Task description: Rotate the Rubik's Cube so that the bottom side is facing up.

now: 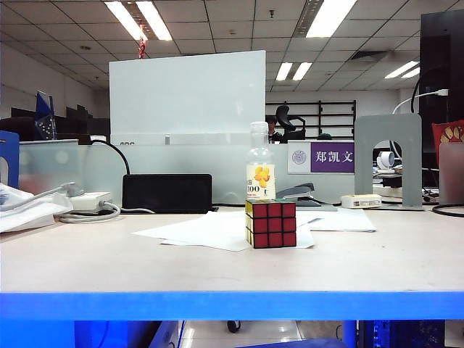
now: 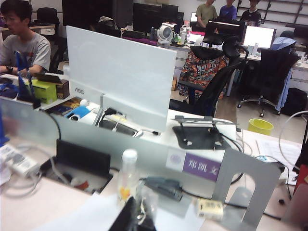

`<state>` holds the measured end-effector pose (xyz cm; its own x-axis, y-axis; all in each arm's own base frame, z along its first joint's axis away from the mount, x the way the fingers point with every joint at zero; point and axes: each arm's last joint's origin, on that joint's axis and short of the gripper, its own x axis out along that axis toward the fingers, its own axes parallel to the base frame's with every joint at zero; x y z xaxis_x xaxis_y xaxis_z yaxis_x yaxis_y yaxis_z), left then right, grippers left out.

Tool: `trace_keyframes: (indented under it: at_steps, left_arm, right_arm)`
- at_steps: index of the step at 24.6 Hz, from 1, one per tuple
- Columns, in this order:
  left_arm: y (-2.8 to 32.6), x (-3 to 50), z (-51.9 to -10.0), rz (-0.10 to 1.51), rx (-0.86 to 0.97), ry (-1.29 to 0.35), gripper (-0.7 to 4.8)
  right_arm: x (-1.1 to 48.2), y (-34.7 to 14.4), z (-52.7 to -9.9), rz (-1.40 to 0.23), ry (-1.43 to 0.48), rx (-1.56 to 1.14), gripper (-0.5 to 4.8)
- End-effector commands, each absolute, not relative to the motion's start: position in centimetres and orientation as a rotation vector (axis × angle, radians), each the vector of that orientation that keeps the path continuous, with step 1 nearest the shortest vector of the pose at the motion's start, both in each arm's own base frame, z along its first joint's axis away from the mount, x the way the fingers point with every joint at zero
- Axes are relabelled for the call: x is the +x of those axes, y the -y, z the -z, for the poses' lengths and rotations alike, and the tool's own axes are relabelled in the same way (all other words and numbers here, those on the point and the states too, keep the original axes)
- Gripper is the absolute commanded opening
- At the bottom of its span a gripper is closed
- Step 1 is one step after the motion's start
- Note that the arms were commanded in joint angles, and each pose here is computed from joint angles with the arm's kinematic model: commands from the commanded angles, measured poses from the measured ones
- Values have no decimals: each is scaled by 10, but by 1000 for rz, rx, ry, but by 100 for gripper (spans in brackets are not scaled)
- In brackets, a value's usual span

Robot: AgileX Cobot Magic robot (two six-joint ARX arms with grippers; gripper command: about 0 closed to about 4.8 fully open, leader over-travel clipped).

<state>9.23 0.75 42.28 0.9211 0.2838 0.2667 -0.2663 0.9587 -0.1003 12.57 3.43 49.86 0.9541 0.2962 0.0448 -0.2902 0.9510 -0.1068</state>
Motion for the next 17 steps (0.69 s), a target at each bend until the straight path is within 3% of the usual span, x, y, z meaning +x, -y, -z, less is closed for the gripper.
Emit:
trace_keyframes:
  at_steps: [1, 4, 7, 12, 14, 17]
  left_arm:
    - [-14, 81, -418, -251, -50, 242, -6]
    - [-18, 68, -408, -247, -125, 167, -6]
    - [-21, 66, -402, -350, -177, 208, -6]
    - [-20, 70, -393, -273, -277, 178, -6]
    - [-17, 71, -389, -182, -271, 125, -5]
    - [-16, 70, -385, -168, -278, 80, -5]
  right_arm:
    - [107, -29, -482, -280, 54, -104, -6]
    - [82, -21, -448, -247, 42, -101, -6]
    - [48, -10, -409, -179, 97, -82, -6]
    - [17, 1, -363, -71, 185, -57, -6]
    - [9, 3, -332, -63, 170, -61, -5]
    - [2, 5, -315, -75, 75, -58, -5]
